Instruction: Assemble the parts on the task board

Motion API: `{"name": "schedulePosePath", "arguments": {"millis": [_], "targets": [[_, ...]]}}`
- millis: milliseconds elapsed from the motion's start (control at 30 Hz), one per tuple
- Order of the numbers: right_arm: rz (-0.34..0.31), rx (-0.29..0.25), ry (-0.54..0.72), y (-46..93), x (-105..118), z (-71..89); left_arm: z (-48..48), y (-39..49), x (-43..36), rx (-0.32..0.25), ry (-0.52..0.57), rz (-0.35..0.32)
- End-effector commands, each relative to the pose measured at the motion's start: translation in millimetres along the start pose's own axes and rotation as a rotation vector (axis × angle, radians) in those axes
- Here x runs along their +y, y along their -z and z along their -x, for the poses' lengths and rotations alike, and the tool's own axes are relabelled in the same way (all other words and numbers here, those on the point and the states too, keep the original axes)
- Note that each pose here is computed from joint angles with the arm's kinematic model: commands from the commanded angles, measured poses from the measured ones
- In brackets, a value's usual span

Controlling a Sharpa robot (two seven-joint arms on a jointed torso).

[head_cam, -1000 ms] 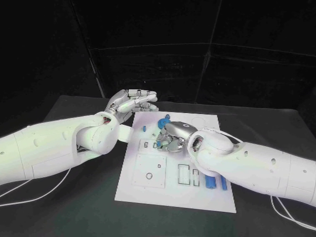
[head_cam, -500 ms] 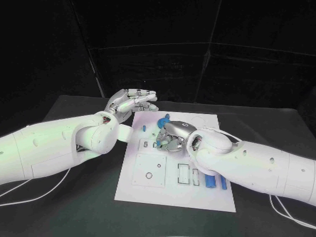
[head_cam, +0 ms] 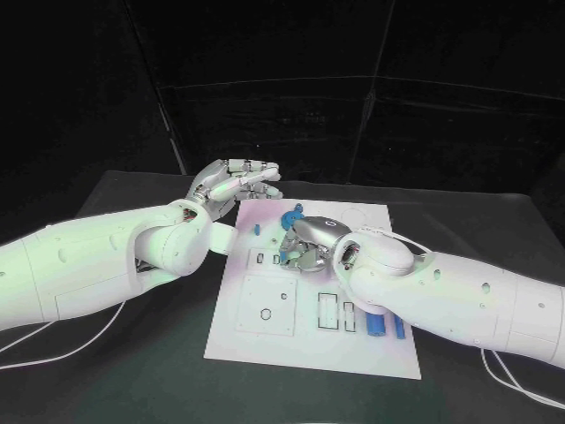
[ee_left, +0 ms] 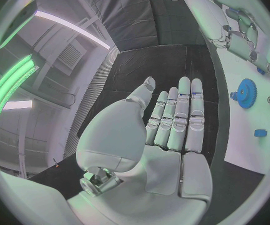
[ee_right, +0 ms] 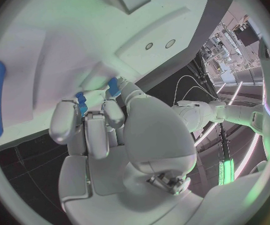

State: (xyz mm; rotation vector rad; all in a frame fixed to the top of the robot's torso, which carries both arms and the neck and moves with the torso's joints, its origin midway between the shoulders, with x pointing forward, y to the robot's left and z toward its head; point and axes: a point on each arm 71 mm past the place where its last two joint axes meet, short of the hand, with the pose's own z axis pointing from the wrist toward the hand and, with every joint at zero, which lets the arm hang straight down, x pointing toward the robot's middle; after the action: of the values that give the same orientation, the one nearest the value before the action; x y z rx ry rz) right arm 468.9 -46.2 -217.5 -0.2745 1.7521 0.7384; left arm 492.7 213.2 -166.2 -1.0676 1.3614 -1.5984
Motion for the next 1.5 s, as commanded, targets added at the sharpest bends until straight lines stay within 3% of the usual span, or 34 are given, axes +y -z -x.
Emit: {"name": "schedulePosePath", "arguments": {"millis": [33,733,1500], "targets": [[-0.036,0.054,0.023,1.7,-5.5,-8.1,-1.5,-0.3,-1.0,0.015,0.006,-0.006],[-0.055,0.069,0.021,3.3,-4.6,-12.4,-1.5,-0.3,-1.1,0.015,0.006,-0.008],[-0.057,-0.002,-0.018,2.6,-5.5,-7.6,-0.7,0.2,-1.0,0.013,0.005,-0.004]]}}
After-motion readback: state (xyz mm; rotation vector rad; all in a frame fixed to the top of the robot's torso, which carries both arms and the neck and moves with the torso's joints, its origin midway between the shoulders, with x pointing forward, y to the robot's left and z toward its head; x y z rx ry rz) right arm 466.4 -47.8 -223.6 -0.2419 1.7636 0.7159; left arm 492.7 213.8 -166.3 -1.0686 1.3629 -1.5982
